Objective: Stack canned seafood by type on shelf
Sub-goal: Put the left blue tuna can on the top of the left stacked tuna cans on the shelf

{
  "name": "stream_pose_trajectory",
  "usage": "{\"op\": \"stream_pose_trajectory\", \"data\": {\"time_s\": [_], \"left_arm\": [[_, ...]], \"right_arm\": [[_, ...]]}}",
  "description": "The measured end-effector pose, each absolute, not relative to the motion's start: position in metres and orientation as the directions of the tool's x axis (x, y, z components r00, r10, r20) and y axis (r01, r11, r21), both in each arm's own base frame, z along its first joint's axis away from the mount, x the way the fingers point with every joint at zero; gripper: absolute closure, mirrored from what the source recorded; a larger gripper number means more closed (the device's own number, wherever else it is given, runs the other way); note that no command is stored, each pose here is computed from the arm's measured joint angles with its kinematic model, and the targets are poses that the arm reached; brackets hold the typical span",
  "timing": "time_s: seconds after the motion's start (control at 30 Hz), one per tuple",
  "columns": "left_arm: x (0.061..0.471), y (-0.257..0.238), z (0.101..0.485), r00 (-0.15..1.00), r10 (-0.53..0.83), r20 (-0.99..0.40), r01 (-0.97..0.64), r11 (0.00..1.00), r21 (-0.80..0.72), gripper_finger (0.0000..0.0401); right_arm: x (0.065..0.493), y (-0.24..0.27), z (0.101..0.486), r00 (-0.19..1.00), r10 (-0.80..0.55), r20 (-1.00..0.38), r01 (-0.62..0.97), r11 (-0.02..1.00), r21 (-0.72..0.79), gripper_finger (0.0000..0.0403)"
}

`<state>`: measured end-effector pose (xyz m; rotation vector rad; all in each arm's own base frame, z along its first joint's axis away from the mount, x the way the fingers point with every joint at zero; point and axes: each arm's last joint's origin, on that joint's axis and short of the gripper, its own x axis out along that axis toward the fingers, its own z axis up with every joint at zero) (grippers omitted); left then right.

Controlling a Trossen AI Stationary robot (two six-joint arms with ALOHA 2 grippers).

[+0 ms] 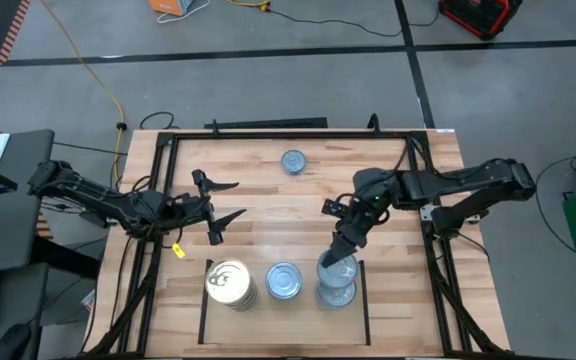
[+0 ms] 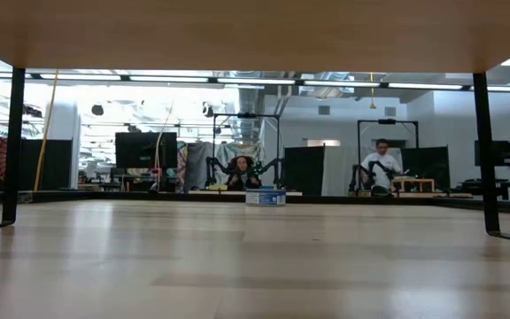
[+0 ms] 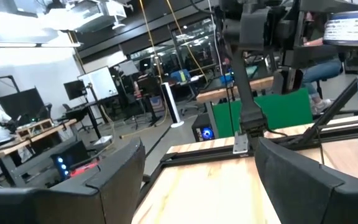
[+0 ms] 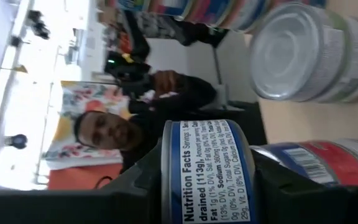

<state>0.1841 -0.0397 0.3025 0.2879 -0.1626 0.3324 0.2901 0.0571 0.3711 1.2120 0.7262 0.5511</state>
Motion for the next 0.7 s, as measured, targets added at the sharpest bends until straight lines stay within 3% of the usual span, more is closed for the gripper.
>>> {"op": "stream_pose_trajectory", "data": {"time_s": [0.27,0.53,0.7], "left_arm": [[0.185,-0.040,0.300,0.938,0.300,0.176,-0.337,0.909,0.247,0.0113],[0.185,-0.039,0.298,0.936,0.316,0.158,-0.346,0.908,0.234,0.0113],[0.185,-0.039,0.298,0.934,0.319,0.158,-0.349,0.908,0.232,0.0113]], "right_arm": [[0.289,0.056,0.377,0.638,0.720,-0.273,0.039,0.325,0.945,0.0249],[0.290,0.062,0.368,0.607,0.725,-0.325,0.086,0.346,0.934,0.0226],[0.299,0.069,0.356,0.575,0.735,-0.360,0.099,0.375,0.922,0.0237]]}}
